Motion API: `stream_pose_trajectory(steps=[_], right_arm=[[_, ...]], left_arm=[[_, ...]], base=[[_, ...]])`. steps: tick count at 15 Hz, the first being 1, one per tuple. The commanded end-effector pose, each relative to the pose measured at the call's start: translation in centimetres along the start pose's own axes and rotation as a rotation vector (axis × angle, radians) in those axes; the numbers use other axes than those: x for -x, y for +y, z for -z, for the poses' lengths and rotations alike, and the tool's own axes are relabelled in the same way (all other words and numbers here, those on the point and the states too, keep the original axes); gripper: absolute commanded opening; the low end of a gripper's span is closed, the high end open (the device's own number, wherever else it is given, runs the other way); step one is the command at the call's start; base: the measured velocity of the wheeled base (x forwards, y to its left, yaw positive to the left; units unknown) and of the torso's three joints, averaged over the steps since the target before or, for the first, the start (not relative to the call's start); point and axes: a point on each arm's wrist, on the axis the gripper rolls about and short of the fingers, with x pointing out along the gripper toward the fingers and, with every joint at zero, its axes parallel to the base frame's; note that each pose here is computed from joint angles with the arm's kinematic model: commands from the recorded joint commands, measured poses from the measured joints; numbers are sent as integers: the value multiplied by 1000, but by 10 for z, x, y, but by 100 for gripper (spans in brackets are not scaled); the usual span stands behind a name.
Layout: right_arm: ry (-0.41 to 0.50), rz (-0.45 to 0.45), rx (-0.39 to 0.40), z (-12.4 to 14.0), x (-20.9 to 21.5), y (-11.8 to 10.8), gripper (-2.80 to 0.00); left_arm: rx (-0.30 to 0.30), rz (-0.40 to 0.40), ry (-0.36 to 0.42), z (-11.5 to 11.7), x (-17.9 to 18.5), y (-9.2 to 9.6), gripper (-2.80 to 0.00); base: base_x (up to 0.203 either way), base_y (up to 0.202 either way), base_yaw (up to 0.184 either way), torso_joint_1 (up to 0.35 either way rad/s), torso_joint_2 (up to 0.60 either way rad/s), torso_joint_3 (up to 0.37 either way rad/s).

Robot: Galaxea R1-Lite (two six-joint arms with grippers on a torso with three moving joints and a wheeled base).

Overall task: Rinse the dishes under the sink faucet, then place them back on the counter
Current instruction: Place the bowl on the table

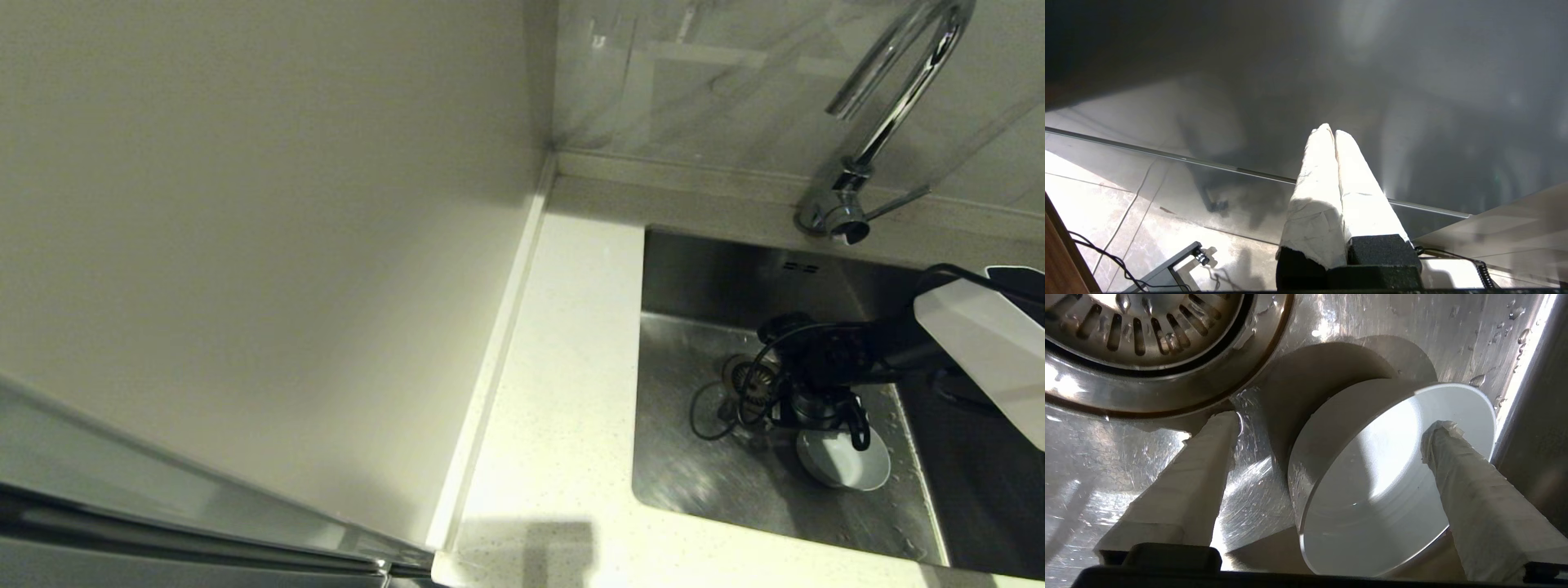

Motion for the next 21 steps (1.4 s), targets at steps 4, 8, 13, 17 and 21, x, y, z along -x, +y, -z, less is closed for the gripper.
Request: stream_pose_trajectory(steps=[4, 8, 13, 17, 21], right_arm=[[40, 14, 25, 12, -3, -3, -280], [24, 11, 14, 8, 9, -10, -280], [-74, -7, -66, -6, 69, -51, -280], [-146, -8, -134, 15, 138, -109, -280], [-134, 45, -173, 62, 169, -173, -280]], left_arm=[[1, 0, -4, 0, 0, 0, -280], [1, 0, -4, 0, 0, 0, -280], [1, 0, -5, 0, 0, 0, -280], [1, 0, -4, 0, 0, 0, -280], [1, 1, -4, 0, 0, 0, -280]], base=[[0, 0, 0, 0, 0, 0], [0, 0, 0, 0, 0, 0], [0, 0, 0, 0, 0, 0], [0, 0, 0, 0, 0, 0], [0, 0, 0, 0, 0, 0]])
